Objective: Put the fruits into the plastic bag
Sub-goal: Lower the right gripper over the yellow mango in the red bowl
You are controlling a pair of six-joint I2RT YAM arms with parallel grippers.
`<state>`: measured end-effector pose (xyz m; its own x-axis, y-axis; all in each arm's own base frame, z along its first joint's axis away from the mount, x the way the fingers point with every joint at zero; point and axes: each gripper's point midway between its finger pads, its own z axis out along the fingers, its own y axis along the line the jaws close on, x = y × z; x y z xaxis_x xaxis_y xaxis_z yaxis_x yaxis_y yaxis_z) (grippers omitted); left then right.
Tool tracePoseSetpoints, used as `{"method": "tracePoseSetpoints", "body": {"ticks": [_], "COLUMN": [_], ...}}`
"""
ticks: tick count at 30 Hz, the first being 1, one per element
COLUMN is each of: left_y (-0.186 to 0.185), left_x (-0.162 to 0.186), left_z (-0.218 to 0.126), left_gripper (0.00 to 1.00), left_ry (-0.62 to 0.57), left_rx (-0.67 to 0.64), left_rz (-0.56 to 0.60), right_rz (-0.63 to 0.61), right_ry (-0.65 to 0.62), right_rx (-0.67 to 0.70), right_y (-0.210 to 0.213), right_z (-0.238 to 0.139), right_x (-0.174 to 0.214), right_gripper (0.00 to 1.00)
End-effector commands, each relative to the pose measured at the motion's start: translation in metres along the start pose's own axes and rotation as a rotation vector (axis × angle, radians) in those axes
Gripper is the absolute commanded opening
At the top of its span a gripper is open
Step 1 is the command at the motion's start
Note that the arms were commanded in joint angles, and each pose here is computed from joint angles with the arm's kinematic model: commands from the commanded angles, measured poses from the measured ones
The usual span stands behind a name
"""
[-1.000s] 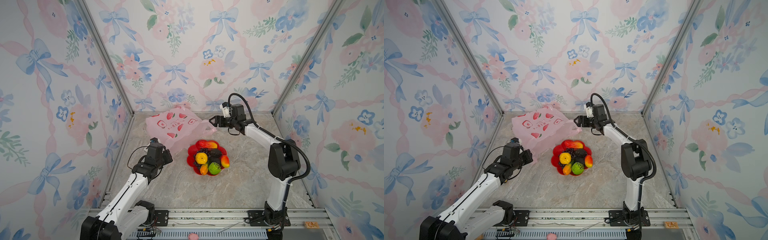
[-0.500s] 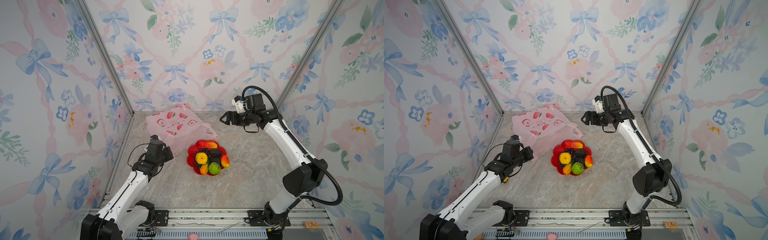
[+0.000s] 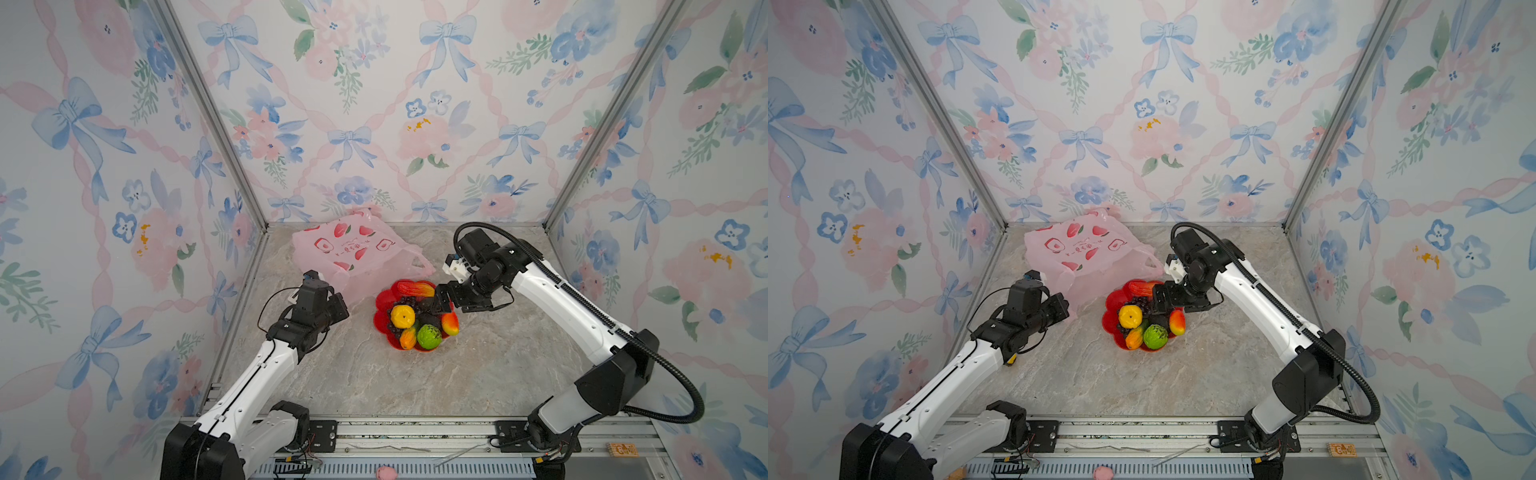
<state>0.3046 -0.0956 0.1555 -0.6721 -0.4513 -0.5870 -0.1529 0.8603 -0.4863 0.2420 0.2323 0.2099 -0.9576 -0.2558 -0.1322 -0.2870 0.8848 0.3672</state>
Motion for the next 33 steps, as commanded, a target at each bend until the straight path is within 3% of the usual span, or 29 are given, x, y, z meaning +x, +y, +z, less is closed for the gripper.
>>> {"method": "tracePoseSetpoints", "body": {"ticks": [1,13,24,33], "left_y": [-0.008,-0.001,-0.003,-0.004], "left_x": [-0.004,0.004,0.002,0.003], "left_z": [-0.006,-0.011,-0.011,-0.009], "left_gripper": [0.0,0.0,0.0,0.0], "left_ry": [-0.02,-0.031,-0.03,-0.02], "left_rx": [0.03,0.031,0.036,0.037], "left_rz": [-0.009,-0.026,-0.006,0.0], "right_rz": [-0.039,-0.259,-0.291,-0.289], "right_ry": [0.005,0.09,0.11,0.093], "right_rx": [0.014,0.11,0.174,0.261], "right_y": [0.021,0.074,0.073,0.058], "right_z": [0.011,0.08,0.114,0.12], "right_x": [-0.002,-0.021,-0.031,-0.039], "right_gripper": [1.0,0.99,0.98,0.97]}}
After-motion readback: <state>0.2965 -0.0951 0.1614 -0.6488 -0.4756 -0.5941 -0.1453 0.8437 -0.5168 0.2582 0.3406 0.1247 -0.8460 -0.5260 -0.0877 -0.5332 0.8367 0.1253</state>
